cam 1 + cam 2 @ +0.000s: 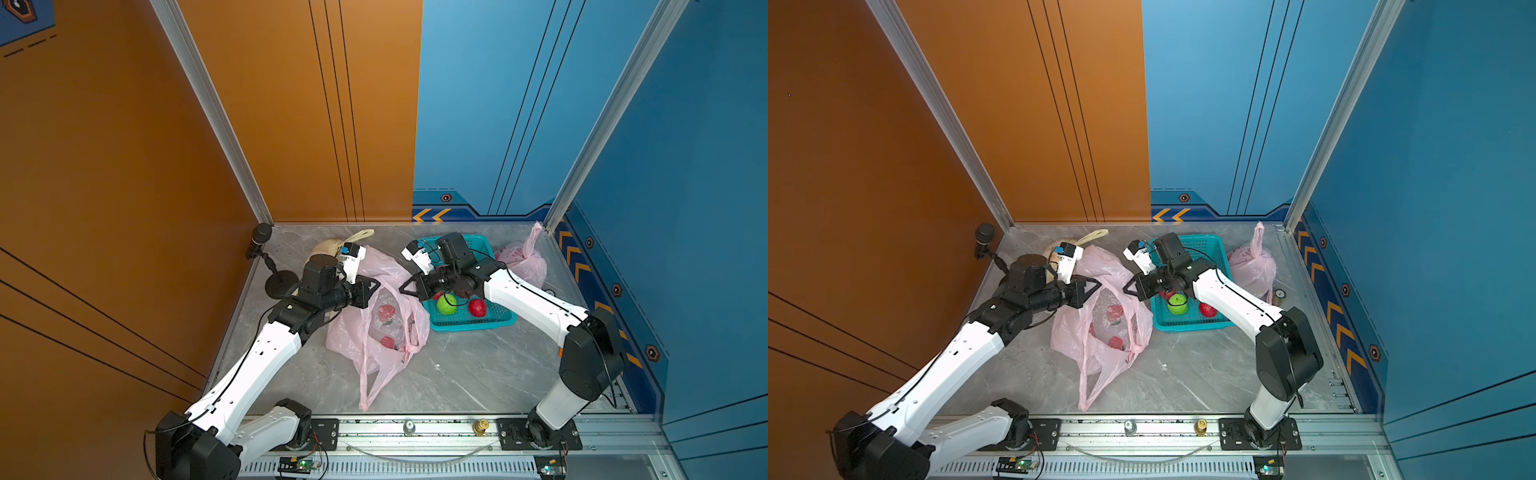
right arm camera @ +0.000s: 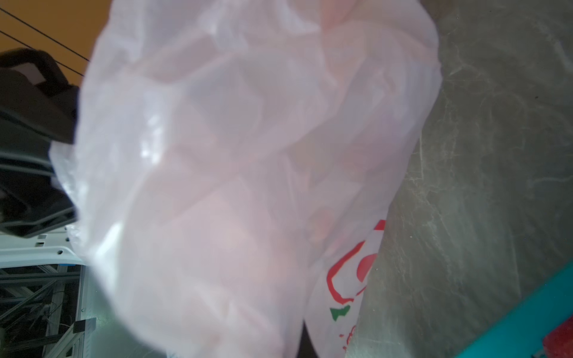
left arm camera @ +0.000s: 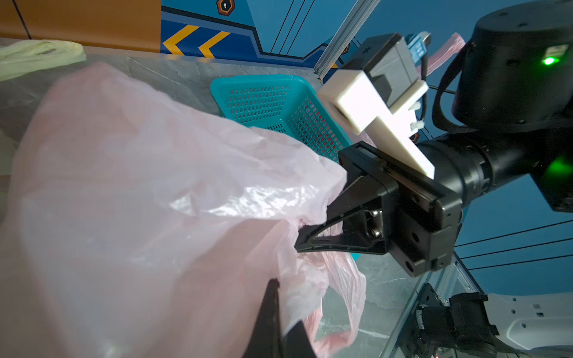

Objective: Untie the knot of a plastic bag & take out the apple
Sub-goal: Place the plastic bag at the center of the board.

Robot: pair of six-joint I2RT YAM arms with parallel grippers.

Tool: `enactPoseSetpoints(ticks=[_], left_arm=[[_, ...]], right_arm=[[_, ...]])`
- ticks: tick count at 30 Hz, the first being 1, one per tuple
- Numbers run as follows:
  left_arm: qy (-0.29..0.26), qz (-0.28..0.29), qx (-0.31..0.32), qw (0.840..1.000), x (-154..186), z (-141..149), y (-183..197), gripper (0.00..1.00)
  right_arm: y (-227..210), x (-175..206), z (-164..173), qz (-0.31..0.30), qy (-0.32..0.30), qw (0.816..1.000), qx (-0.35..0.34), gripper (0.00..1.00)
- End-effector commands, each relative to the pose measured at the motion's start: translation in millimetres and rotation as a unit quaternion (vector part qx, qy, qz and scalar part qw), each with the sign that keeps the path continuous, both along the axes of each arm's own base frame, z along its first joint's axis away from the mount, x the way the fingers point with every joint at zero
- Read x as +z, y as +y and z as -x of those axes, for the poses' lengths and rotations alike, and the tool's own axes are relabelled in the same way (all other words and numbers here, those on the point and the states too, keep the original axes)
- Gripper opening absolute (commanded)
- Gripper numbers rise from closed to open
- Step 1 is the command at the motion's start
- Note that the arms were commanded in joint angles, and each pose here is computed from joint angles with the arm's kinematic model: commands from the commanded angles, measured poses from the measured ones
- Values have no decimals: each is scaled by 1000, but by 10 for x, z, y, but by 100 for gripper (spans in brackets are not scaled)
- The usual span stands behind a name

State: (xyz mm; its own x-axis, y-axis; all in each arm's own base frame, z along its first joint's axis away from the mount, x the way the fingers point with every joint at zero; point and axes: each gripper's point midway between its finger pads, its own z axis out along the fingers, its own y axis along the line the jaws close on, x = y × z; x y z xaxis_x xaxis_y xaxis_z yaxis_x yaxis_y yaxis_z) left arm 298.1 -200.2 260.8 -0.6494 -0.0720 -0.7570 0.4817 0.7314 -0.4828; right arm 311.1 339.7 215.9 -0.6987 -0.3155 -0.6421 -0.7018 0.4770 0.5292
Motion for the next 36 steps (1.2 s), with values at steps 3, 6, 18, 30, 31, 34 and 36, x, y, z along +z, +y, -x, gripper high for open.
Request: enactPoseSetpoints(ticks=[3, 6, 18, 30, 31, 34, 36], left_arm=[[-29, 34, -53, 998, 391, 178, -213, 48], [-71, 58, -108, 990, 737, 400, -385, 67], [-81, 39, -82, 993, 705, 409, -346, 84], [49, -56, -22, 997, -375, -446, -581, 78], [50, -62, -17, 997, -417, -510, -587, 78], [59, -82, -5, 995, -578, -692, -617, 78], [66, -86, -9, 994, -657, -766, -684, 78]], right_arm=[[-288, 873, -77, -38, -90, 991, -92, 0], [-692, 1274, -212, -46, -137, 972, -188, 0], [-3355, 2472, 225, 38, -341, 720, -604, 0], [-4678, 1791, 868, 370, -248, 518, -730, 0], [-4726, 1716, 867, 377, -233, 519, -731, 0], [-4867, 1443, 873, 397, -182, 527, -729, 0], [-4937, 1240, 897, 409, -142, 538, -724, 0]])
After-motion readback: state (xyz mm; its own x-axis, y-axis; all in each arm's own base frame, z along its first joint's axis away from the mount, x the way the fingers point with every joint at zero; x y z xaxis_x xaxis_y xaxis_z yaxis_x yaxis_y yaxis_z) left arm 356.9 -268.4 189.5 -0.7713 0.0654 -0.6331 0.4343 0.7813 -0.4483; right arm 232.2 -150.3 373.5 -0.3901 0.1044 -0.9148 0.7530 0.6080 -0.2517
